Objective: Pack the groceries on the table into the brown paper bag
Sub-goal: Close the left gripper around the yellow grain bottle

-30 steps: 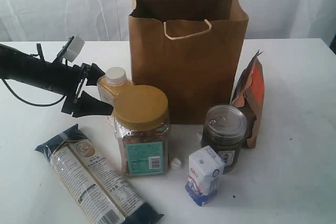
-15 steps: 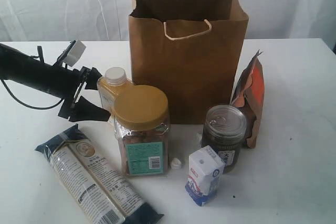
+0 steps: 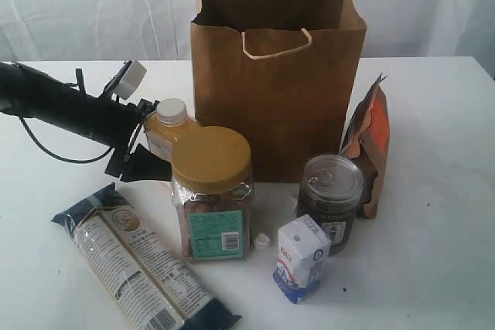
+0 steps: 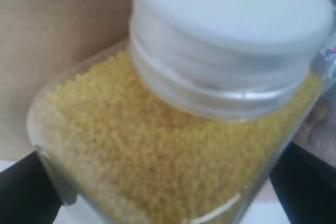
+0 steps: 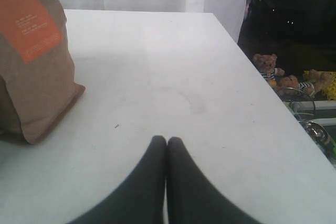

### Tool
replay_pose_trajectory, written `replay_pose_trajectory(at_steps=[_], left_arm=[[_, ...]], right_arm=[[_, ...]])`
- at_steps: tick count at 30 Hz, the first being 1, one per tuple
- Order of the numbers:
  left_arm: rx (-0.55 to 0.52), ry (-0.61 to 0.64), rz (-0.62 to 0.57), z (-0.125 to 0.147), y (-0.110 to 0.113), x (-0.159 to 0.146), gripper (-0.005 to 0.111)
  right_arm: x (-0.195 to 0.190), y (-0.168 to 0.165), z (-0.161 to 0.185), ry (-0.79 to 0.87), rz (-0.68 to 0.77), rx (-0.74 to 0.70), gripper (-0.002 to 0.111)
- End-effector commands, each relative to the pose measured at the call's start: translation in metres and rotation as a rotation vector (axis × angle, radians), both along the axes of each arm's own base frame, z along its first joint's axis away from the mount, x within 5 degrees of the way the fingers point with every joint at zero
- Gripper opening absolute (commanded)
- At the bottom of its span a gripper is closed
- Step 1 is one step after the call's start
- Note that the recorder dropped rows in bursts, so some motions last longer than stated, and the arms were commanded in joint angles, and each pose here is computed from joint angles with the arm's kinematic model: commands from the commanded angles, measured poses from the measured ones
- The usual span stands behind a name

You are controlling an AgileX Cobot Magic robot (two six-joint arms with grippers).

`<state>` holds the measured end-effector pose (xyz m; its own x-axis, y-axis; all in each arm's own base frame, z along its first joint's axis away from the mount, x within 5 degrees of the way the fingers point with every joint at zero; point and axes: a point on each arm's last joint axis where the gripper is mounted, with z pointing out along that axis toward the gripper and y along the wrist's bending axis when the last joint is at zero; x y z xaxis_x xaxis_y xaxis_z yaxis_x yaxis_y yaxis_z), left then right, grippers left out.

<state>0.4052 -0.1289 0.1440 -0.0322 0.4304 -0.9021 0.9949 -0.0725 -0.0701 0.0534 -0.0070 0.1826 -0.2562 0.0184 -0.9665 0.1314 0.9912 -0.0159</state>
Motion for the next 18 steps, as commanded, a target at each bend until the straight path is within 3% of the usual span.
replay_pose_trajectory(at_steps=[1, 7, 10, 11, 18], left_arm=[[-0.020, -0.119, -0.105, -0.0015, -0.0016, -0.0044, 0.087], [0.026, -0.114, -0.170, -0.0055, 0.0014, -0.0095, 0.028], [0.042, -0.114, -0.184, -0.0068, 0.0024, -0.0105, 0.005], [0.047, -0.117, -0.182, -0.0072, 0.0025, -0.0102, 0.000], [0.063, -0.137, -0.140, -0.0085, 0.0023, -0.0059, 0.001]], right_arm=[[-0.0001, 0.0000, 0.0003, -0.011, -0.001, 0.001, 0.000], [-0.0001, 0.0000, 0.0003, -0.011, -0.001, 0.001, 0.000], [-0.0001, 0.0000, 0.0003, -0.011, -0.001, 0.001, 0.000], [-0.0001, 0.0000, 0.0003, -0.011, -0.001, 0.001, 0.000], [-0.0001, 0.0000, 0.0003, -0.011, -0.001, 0.001, 0.000]])
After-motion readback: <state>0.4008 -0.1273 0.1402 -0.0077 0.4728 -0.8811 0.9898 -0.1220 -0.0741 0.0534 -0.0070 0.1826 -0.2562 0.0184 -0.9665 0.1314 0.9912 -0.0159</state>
